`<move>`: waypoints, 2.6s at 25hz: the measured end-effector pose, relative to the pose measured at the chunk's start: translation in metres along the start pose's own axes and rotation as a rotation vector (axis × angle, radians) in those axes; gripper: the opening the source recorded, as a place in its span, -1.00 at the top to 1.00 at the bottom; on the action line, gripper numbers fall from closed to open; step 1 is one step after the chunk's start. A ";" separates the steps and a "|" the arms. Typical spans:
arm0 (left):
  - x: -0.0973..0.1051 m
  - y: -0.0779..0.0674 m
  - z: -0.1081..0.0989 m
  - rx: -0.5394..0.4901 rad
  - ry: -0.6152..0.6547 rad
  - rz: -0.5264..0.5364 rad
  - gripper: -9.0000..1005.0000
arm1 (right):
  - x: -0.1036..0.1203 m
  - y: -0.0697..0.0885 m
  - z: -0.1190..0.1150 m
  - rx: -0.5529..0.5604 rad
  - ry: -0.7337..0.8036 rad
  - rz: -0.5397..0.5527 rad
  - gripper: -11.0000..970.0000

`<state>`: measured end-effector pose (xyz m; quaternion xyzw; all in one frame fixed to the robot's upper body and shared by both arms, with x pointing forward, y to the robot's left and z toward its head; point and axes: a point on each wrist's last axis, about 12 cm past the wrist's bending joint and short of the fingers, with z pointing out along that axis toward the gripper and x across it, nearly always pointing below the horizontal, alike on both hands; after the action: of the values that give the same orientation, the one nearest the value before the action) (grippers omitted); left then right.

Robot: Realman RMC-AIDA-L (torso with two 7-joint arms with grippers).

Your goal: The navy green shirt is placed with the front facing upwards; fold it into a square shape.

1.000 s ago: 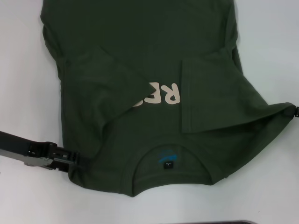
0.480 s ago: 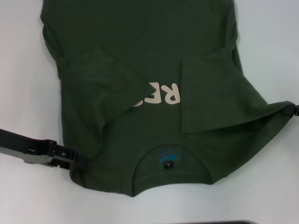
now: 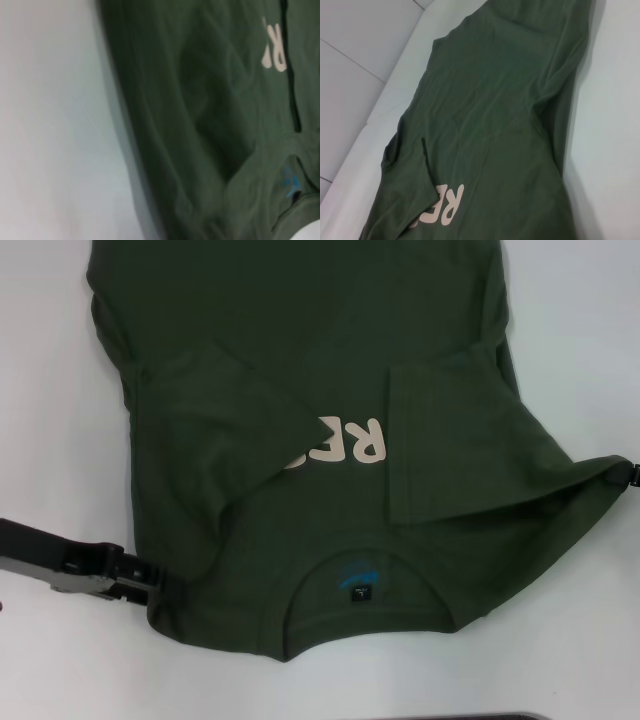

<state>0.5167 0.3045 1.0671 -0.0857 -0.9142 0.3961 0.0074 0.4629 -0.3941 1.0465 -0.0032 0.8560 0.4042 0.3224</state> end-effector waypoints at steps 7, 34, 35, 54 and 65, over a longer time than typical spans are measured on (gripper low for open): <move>-0.005 -0.005 0.007 -0.051 0.045 0.067 -0.04 | 0.000 0.000 0.000 0.000 -0.001 0.000 0.98; -0.003 -0.001 -0.016 -0.059 0.056 0.111 0.84 | 0.022 0.000 -0.001 -0.001 0.000 0.035 0.98; -0.003 -0.001 -0.018 -0.060 0.059 0.120 0.84 | 0.026 0.000 -0.001 -0.002 0.001 0.041 0.98; 0.010 0.013 -0.042 -0.085 0.060 0.166 0.85 | 0.088 0.006 0.002 -0.047 0.006 0.099 0.97; 0.029 0.024 -0.034 -0.072 0.048 0.114 0.85 | 0.097 0.003 -0.011 -0.021 -0.001 0.117 0.97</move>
<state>0.4950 0.3499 1.0719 -0.1470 -0.9211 0.3606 0.0036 0.3791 -0.3749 0.9996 0.0437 0.8501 0.4315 0.2985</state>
